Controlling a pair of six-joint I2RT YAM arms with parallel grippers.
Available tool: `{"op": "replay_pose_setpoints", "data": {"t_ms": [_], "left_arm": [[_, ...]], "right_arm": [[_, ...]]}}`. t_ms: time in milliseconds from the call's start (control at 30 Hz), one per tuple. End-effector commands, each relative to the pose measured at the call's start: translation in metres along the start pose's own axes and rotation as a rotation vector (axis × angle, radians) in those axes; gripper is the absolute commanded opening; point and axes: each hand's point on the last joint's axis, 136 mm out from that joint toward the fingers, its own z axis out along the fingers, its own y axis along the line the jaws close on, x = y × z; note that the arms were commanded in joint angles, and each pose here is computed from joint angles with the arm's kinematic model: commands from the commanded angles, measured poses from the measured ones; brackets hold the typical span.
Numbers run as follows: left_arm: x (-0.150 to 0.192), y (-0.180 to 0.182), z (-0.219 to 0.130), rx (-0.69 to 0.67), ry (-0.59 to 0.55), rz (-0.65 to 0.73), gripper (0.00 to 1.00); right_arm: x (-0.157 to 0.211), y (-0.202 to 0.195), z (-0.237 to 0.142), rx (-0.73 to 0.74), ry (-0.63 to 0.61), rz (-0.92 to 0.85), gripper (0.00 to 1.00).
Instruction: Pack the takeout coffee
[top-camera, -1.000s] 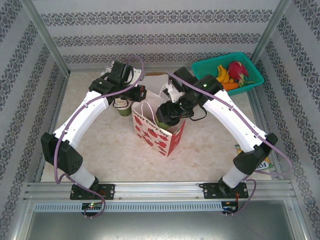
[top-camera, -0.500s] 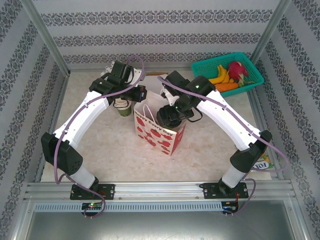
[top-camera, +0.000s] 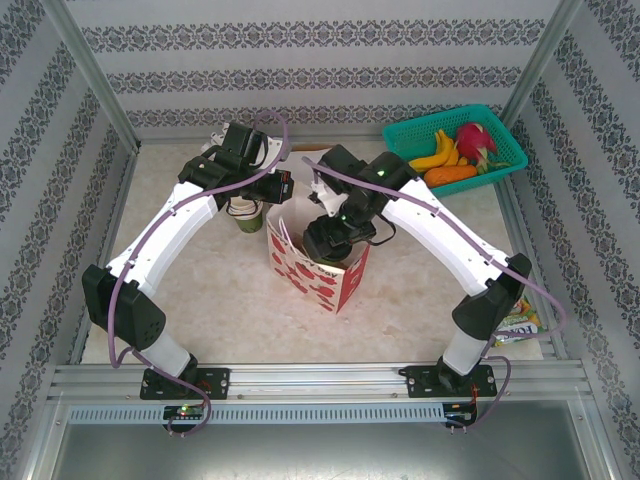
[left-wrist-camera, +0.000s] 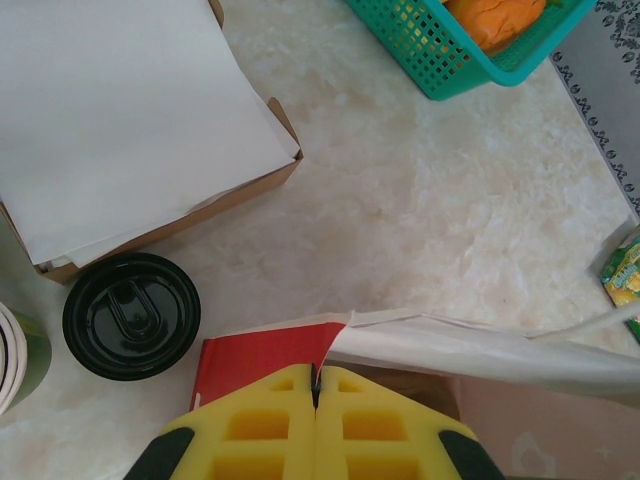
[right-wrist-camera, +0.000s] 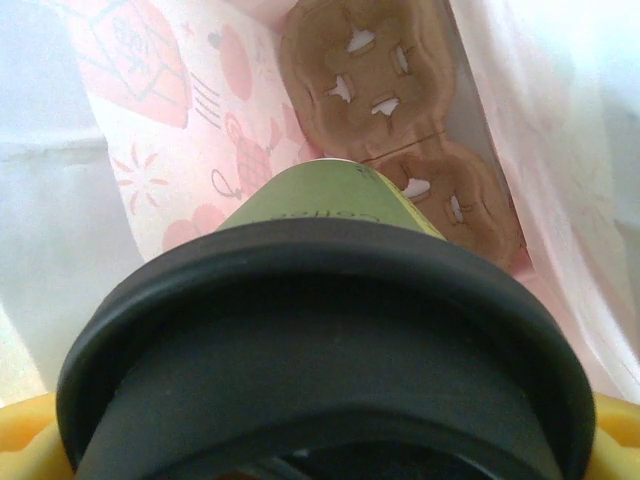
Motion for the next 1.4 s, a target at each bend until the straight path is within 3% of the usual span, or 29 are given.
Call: {"op": "replay_pose_setpoints", "data": {"t_ms": [0, 133, 233, 533, 733, 1033, 1167, 1367], "left_arm": [[-0.011, -0.015, -0.009, 0.034, -0.047, 0.014, 0.00], [-0.010, -0.019, -0.007, 0.065, -0.043, 0.034, 0.00], [-0.010, -0.021, -0.006, 0.075, -0.042, 0.059, 0.00], [-0.008, -0.031, 0.001, 0.135, 0.024, 0.078, 0.00], [-0.008, -0.032, -0.001, 0.141, 0.025, 0.078, 0.04], [-0.004, -0.028, -0.005, 0.115, 0.055, 0.122, 0.00], [0.001, -0.027, -0.006, 0.108, 0.078, 0.151, 0.08], [0.014, -0.022, -0.009, 0.086, 0.117, 0.201, 0.29]], "right_arm": [[0.000, -0.004, -0.003, 0.052, 0.002, -0.035, 0.60], [-0.003, -0.020, -0.007, 0.148, -0.015, -0.034, 0.61], [0.005, -0.025, -0.002, 0.178, 0.041, -0.062, 0.61], [-0.006, -0.014, 0.012, 0.146, 0.079, -0.201, 0.61], [-0.009, -0.024, 0.024, 0.180, 0.098, -0.207, 0.60], [0.006, -0.035, 0.031, 0.201, 0.170, -0.224, 0.58], [0.010, -0.036, 0.032, 0.202, 0.182, -0.216, 0.58], [0.008, -0.034, 0.033, 0.191, 0.169, -0.207, 0.58]]}}
